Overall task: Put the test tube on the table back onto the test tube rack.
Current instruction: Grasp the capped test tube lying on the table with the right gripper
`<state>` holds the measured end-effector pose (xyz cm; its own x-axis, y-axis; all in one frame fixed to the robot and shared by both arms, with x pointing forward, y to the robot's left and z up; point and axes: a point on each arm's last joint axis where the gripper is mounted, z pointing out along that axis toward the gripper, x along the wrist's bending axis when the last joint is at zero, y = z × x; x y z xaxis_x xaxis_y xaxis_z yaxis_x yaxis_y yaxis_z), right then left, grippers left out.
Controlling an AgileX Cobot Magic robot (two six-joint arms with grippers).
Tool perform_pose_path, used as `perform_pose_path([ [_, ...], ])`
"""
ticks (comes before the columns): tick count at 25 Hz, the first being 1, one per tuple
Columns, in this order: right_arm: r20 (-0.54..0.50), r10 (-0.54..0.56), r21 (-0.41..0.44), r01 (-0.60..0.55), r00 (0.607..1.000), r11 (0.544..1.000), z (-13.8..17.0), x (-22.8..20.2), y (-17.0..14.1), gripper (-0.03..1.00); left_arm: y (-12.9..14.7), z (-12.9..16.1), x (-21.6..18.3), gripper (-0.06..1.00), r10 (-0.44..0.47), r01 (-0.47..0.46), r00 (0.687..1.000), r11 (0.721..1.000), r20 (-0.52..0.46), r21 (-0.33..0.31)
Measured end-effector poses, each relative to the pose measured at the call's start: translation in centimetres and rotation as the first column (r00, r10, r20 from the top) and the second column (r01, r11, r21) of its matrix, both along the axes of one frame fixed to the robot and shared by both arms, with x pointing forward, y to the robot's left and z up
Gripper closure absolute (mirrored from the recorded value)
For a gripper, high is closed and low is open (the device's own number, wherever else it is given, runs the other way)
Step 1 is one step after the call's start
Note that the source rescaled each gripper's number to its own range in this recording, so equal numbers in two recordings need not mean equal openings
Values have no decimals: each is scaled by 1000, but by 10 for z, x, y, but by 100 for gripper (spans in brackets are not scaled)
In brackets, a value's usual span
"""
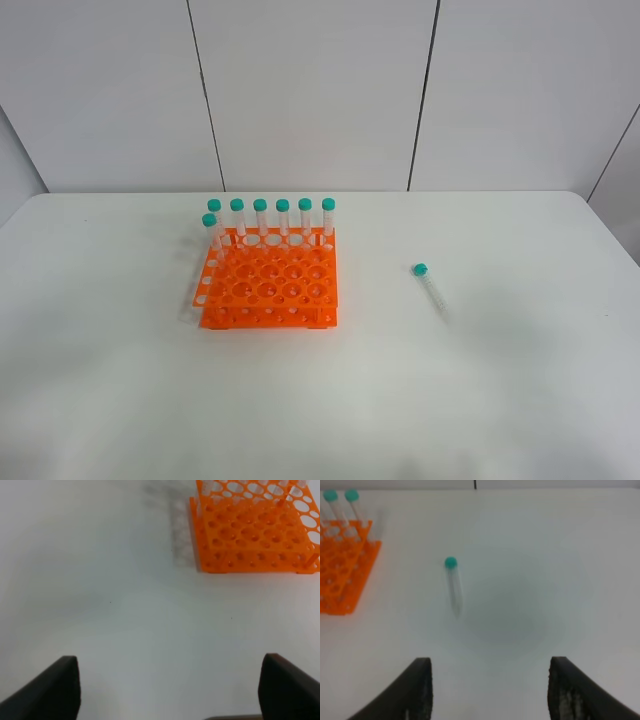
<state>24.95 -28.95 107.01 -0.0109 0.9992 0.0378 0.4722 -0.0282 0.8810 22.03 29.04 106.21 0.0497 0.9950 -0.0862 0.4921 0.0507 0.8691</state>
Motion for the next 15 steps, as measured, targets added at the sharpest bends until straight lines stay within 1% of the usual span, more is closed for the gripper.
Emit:
perform_pose_path([
  [5,-29,33,1,-33,999,999,41,29,0,-3,0,0,0,10,0,0,1000,1000,0,0],
  [10,-48,77,10,-77,996,997,81,83,-2,-3,0,0,0,10,0,0,1000,1000,0,0],
  [12,-82,84,8,-84,993,996,90,111,-4,-3,0,0,0,10,0,0,1000,1000,0,0],
  [15,-154,103,-8,-106,983,994,92,150,-8,-3,0,0,0,10,0,0,1000,1000,0,0],
])
